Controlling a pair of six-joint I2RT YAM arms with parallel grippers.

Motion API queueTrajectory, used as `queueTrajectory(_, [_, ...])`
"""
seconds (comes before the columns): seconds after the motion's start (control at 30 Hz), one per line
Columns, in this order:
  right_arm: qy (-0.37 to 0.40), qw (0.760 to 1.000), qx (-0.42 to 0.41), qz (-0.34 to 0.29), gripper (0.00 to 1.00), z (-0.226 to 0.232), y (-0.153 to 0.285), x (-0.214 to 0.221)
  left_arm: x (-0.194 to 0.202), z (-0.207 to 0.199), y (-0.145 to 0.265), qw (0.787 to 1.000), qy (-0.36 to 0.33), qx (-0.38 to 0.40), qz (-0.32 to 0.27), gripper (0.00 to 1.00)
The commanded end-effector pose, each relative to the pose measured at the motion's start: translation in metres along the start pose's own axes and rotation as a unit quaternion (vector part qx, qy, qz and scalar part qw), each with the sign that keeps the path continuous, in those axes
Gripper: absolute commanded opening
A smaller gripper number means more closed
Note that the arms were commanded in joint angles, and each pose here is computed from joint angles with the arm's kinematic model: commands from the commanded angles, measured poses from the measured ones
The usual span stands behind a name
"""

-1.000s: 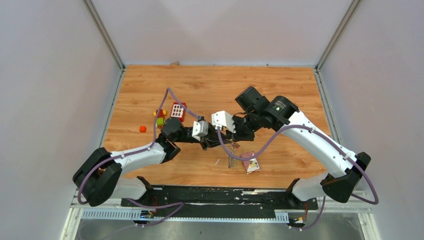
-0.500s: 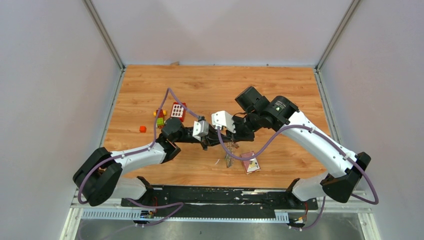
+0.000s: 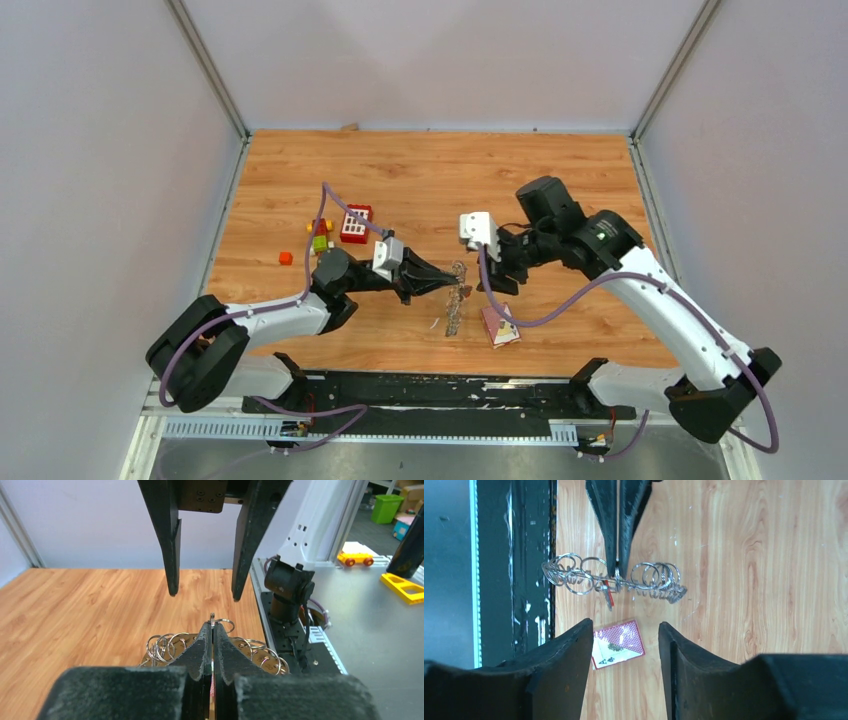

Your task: Put the keys on the keyring

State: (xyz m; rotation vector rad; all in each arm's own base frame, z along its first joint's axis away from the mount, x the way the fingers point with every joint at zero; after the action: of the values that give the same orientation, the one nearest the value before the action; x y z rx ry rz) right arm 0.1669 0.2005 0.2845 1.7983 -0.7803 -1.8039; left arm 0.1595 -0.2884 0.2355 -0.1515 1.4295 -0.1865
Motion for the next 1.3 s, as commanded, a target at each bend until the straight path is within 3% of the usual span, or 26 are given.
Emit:
queueTrajectory(0.0, [0.005, 0.992, -0.02, -0.121, 0.53, 0.006, 0.018, -0.016, -0.037, 0.003, -0.003, 0.997, -0.031, -0.015, -0.076, 0.0])
queueTrajectory(0.4, [-0.003, 0.985, -0.075, -0.157, 0.53, 0.007, -0.005, -0.01, -0.043, 0.002, -0.005, 0.996, -0.019, -0.009, -0.089, 0.0])
queueTrajectory(0.53, [-0.004, 0.983, -0.084, -0.161, 0.44, 0.007, -0.009, -0.01, -0.044, 0.002, -0.005, 0.996, -0.018, -0.008, -0.092, 0.0])
queueTrajectory(0.87, [-0.007, 0.98, -0.103, -0.168, 0.0, 0.008, -0.015, -0.009, -0.046, 0.002, -0.005, 0.995, -0.015, -0.009, -0.099, 0.0])
queueTrajectory(1.27, [-0.011, 0.979, -0.112, -0.171, 0.0, 0.01, -0.021, -0.004, -0.047, 0.001, -0.005, 0.995, -0.019, -0.007, -0.101, 0.0])
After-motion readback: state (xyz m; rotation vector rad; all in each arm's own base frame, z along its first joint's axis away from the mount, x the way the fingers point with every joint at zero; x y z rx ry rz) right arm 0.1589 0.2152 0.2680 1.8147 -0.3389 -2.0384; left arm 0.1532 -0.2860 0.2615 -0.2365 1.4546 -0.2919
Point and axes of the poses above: each gripper's point midway between its finger pads, its own y axis back along the fingers, its own z axis along the line the jaws close on, x = y × z, the point moved 5 cm from there along y, back along the fingers, and after that the axes turned 7 degrees about -y, right-handed, at the moved point
